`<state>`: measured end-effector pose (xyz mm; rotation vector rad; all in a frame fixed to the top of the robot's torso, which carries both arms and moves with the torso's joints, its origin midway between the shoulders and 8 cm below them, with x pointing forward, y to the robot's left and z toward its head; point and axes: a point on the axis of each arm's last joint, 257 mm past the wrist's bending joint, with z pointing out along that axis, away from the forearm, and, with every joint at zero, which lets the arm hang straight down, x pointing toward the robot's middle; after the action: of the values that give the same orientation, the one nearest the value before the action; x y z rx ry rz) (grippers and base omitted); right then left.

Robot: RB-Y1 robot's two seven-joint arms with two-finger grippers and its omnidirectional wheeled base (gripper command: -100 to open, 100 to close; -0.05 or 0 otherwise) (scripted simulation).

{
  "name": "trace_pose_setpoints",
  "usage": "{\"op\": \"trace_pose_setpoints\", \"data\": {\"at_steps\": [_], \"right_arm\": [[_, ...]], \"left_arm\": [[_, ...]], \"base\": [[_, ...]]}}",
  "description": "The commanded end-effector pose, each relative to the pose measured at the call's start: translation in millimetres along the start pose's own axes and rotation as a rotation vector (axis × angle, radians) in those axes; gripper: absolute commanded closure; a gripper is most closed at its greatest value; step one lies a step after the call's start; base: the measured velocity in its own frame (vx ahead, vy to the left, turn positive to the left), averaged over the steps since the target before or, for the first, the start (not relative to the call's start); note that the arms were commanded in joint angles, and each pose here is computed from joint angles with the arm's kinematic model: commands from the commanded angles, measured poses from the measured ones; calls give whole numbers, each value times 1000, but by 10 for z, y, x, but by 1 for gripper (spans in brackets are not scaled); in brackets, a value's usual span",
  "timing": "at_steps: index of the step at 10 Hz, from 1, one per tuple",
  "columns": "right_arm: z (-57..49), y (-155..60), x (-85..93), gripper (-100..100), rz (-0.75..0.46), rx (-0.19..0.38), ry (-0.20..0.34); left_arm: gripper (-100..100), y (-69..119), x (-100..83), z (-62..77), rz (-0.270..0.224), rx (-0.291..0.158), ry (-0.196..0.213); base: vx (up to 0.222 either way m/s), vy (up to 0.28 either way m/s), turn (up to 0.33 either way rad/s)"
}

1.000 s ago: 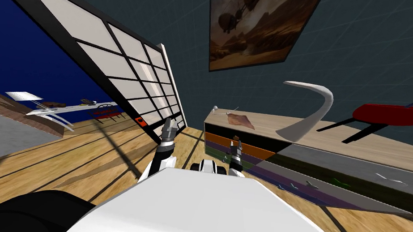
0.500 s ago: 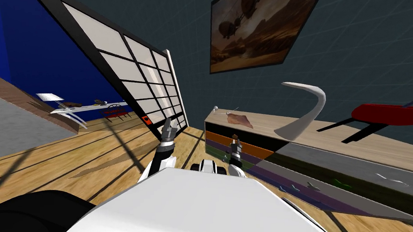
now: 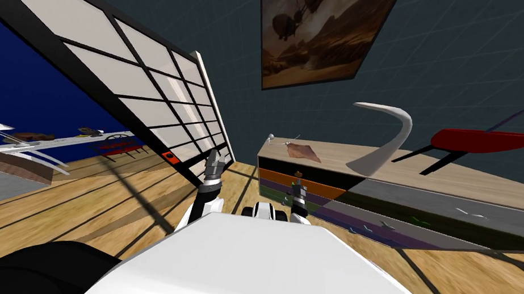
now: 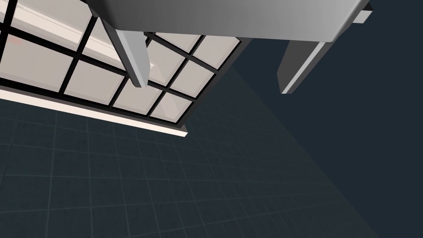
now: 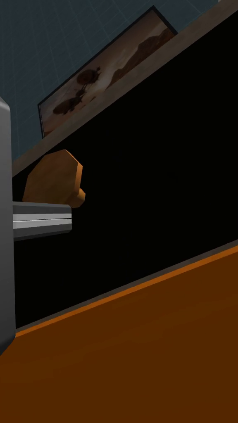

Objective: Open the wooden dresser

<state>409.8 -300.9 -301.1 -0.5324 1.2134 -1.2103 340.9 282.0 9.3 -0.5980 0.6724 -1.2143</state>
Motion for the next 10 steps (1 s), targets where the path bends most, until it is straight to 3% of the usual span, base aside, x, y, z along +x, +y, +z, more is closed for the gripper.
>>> {"op": "trace_pose_setpoints", "data": {"at_steps": [1, 4, 5, 6, 8, 9, 10], "right_arm": [[116, -73, 60, -100, -23, 10, 9], [450, -214, 176, -100, -78, 43, 35], [375, -192, 133, -100, -67, 37, 30], [517, -224, 186, -100, -83, 50, 55], [647, -258, 238, -100, -95, 62, 80], [774, -295, 290, -100, -105, 73, 106], [715, -280, 256, -100, -98, 68, 92]], "left_arm": [[0, 0, 0, 0, 0, 0, 0], [0, 0, 0, 0, 0, 0, 0], [0, 0, 0, 0, 0, 0, 0], [0, 0, 0, 0, 0, 0, 0], [0, 0, 0, 1, 0, 0, 0], [0, 0, 0, 0, 0, 0, 0], [0, 0, 0, 1, 0, 0, 0]], "base": [[-44, 83, -4], [-48, 122, -54], [-18, 61, -8], [-50, -14, 225], [-86, -50, 187], [-85, -55, 222], [-39, -27, 53]]}}
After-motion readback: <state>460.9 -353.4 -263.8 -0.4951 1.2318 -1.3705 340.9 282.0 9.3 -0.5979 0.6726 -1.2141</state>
